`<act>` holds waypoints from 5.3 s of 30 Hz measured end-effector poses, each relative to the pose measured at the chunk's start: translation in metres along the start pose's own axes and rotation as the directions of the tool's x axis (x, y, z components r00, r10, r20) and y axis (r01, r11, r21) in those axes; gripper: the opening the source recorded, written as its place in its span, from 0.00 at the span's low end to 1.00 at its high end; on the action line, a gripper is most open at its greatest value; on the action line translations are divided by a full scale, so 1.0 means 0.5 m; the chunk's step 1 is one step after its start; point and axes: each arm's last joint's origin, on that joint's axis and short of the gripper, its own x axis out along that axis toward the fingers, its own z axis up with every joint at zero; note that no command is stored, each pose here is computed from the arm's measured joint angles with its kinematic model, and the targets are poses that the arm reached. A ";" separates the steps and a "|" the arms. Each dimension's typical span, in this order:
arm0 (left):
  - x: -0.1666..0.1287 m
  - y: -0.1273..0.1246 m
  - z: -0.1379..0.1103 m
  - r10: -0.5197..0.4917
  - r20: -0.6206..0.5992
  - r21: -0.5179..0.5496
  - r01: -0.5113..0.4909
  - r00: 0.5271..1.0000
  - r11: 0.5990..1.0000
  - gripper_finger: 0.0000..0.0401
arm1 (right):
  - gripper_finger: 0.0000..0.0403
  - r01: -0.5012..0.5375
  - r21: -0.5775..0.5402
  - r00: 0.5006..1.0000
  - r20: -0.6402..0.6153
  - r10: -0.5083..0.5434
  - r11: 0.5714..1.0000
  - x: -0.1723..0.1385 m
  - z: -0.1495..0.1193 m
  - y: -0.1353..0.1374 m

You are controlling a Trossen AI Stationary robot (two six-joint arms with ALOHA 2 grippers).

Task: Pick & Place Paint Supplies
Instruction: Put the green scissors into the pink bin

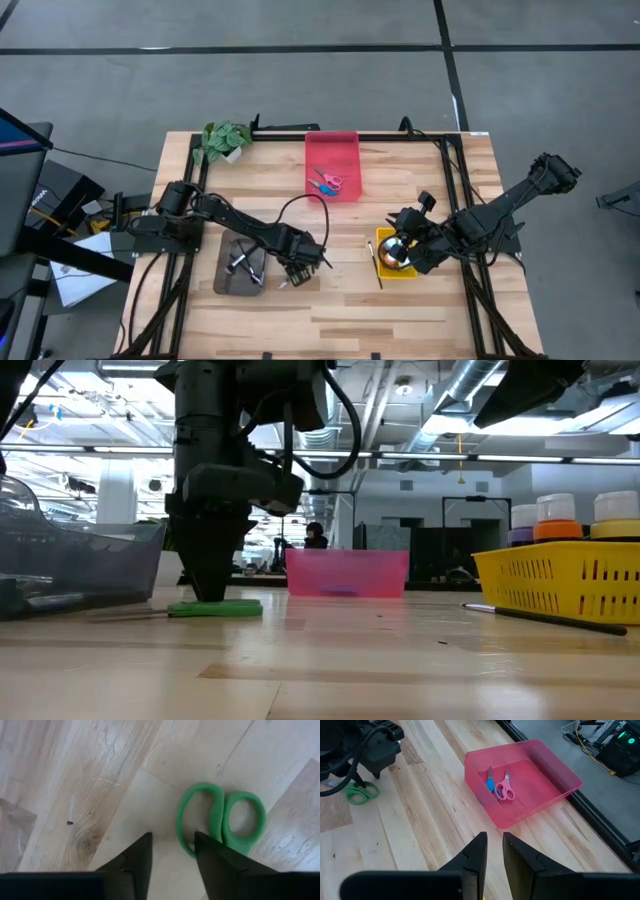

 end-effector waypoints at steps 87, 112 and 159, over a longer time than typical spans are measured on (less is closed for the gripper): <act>-0.171 -0.043 0.109 -0.767 0.295 0.855 0.201 0.570 0.479 0.00 | 0.14 0.022 -0.038 0.999 -0.023 -0.022 0.999 0.000 -0.006 -0.006; -0.188 0.173 0.259 -0.641 0.613 0.738 -0.045 0.461 0.673 0.00 | 0.14 0.024 -0.045 0.999 -0.028 -0.025 0.999 0.000 -0.007 -0.007; -0.065 0.491 0.327 0.083 0.732 -0.247 0.151 0.676 0.957 0.00 | 0.14 0.022 -0.033 0.999 -0.026 -0.023 0.999 0.000 -0.007 -0.006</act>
